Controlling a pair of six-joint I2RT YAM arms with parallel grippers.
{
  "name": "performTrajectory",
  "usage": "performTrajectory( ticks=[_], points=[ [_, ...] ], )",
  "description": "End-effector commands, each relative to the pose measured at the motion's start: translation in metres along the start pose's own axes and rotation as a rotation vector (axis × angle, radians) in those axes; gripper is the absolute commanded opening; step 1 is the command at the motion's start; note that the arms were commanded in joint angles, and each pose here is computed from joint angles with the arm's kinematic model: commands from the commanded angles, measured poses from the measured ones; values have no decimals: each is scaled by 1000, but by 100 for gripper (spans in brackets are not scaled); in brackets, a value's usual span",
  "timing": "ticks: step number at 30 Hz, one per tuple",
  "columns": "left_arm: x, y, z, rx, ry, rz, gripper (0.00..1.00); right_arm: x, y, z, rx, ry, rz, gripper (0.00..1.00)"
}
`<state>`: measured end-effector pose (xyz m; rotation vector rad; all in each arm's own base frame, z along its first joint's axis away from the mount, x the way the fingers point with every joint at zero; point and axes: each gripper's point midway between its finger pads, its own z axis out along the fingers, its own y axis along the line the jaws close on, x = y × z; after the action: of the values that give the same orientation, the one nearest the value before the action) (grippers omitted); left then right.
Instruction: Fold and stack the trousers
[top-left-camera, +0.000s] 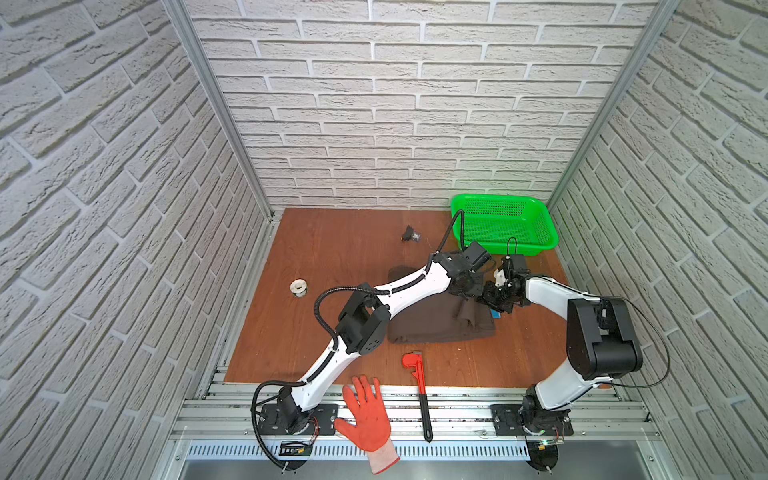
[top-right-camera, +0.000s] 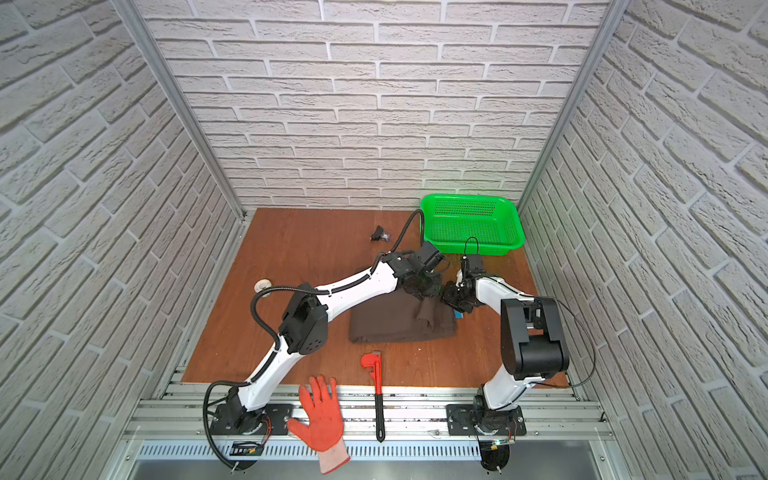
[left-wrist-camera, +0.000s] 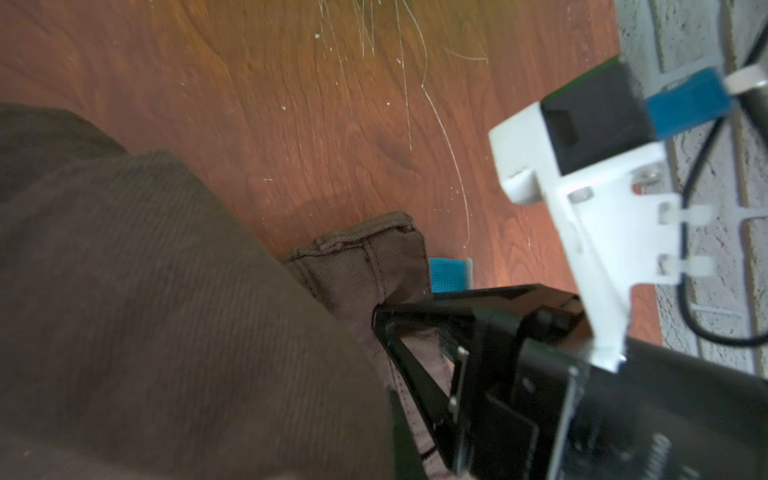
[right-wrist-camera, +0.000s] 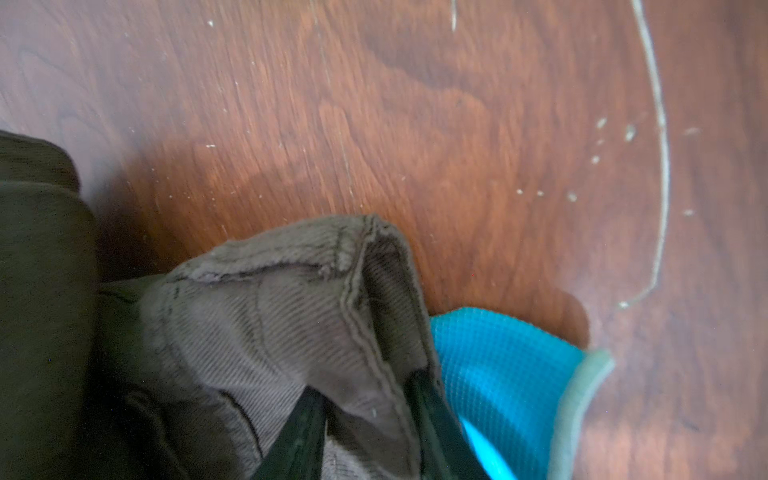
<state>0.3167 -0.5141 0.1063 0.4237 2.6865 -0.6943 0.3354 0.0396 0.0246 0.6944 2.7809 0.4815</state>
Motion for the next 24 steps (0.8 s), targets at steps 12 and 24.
performTrajectory(
  ticks=[12,24],
  points=[
    [-33,-34,-45,126,-116,34,50,-14,0,-71,88,-140,23,43],
    [-43,-3,-149,116,-281,39,78,-11,15,-131,54,-213,-2,49]
  ],
)
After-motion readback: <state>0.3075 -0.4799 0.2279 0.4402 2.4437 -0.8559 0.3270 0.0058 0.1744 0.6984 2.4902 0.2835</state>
